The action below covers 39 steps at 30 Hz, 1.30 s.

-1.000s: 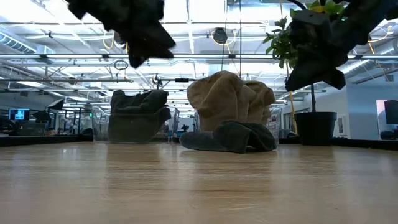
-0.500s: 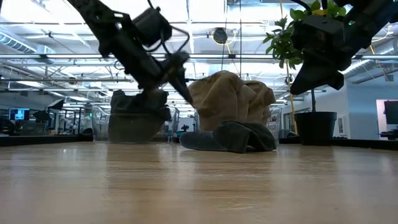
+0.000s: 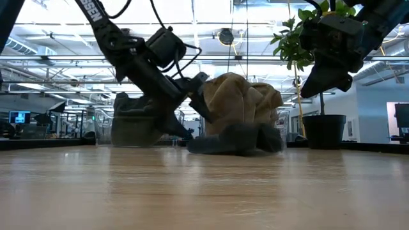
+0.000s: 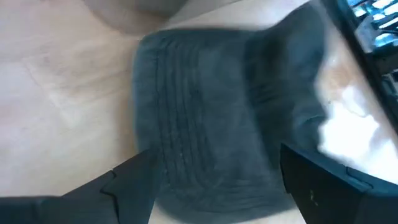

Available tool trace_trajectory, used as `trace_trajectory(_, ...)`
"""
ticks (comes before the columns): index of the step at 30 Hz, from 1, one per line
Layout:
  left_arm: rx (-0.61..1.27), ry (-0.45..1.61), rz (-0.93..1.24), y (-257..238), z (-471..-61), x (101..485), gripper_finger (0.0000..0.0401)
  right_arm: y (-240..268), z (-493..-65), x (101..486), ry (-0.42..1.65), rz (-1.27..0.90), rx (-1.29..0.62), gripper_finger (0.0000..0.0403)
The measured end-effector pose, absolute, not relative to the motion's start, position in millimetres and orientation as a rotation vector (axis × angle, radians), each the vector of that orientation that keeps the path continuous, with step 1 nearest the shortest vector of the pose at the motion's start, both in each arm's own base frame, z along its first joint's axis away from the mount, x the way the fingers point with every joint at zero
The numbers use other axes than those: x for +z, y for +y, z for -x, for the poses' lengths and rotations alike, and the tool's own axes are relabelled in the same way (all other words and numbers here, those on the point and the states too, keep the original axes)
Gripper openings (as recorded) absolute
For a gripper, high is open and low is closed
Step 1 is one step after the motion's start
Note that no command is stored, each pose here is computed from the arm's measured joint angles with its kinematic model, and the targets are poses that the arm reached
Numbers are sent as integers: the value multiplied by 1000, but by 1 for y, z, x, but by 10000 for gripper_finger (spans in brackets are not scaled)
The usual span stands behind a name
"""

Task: Pick & Place hat
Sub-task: Put the black cap into the left transparent bin

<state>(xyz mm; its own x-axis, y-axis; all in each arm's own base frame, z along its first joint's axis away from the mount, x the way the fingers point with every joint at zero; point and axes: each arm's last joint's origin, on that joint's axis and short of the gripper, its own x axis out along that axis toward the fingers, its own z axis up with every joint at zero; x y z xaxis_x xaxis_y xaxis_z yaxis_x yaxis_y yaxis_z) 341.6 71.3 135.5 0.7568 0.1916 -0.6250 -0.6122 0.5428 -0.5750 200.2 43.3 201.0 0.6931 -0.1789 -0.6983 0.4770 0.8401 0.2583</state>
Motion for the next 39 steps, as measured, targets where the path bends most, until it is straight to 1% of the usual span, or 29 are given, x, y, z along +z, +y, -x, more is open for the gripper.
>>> trace_trajectory(5,538,584,921,71,-341,121,324,43,-200,201,718,-444,-379,4)
trace_trajectory(17,502,506,939,70,-347,127,324,43,-200,201,720,-446,-375,4)
trace_trajectory(20,465,492,927,67,-349,130,324,43,-200,201,720,-446,-375,4)
trace_trajectory(27,453,506,874,69,-348,129,324,43,-200,201,719,-448,-375,4)
trace_trajectory(36,409,513,855,65,-350,130,324,44,-201,202,721,-468,-357,4)
trace_trajectory(39,403,510,854,62,-353,123,323,44,-201,202,719,-465,-355,4)
